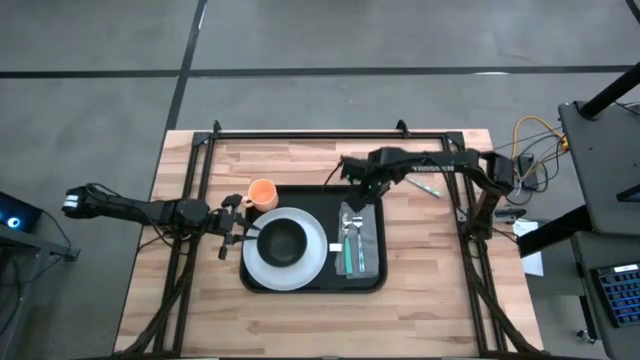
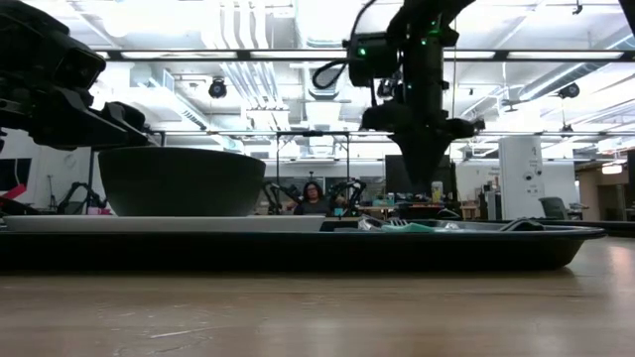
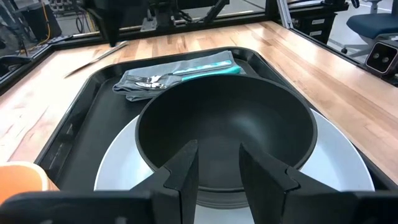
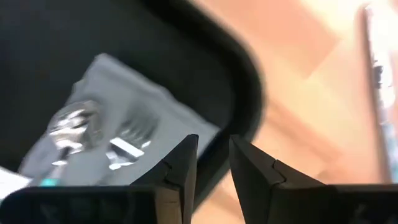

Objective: Set up tray
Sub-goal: Put the blue knife on top of the gray napkin

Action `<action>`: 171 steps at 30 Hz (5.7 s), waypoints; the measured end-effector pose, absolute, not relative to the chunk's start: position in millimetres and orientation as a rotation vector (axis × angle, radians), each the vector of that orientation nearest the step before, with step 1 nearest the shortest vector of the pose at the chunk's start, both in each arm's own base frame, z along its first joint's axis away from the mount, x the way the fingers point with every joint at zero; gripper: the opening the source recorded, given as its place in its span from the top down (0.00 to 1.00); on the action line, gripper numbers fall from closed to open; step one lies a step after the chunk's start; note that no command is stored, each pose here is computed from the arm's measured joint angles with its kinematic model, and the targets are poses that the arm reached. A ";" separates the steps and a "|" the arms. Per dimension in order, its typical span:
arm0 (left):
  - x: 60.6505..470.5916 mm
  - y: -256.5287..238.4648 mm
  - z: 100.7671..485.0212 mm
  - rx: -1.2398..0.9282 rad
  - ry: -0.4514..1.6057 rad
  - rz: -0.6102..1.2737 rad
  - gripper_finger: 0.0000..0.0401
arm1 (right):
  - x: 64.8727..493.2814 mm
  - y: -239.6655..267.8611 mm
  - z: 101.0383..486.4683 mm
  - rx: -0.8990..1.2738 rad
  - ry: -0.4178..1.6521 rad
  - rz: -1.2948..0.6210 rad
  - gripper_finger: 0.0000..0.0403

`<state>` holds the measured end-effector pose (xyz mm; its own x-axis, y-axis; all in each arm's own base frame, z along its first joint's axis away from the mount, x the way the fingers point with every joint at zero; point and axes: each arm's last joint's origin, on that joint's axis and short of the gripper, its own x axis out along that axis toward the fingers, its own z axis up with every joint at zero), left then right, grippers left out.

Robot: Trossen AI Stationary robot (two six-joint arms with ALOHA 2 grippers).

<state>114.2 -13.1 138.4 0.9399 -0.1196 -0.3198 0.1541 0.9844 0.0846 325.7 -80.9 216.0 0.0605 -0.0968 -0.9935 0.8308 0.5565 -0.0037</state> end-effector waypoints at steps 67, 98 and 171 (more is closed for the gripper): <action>114.2 -13.1 138.4 0.109 0.319 -0.140 0.76 | 152.7 -181.2 146.3 0.604 1.358 -0.609 0.70; 114.2 -13.1 138.4 0.109 0.319 -0.140 0.76 | 166.6 -189.0 138.4 0.687 1.492 -0.579 0.93; 114.2 -13.1 138.4 0.109 0.319 -0.140 0.76 | 310.8 28.6 180.5 1.322 1.166 -1.143 0.97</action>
<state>114.2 -13.1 138.4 0.9401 -0.1200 -0.3191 0.1544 0.9844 0.0846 310.8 28.6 180.5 0.0903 0.0563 -0.9943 0.9953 -0.0415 0.0880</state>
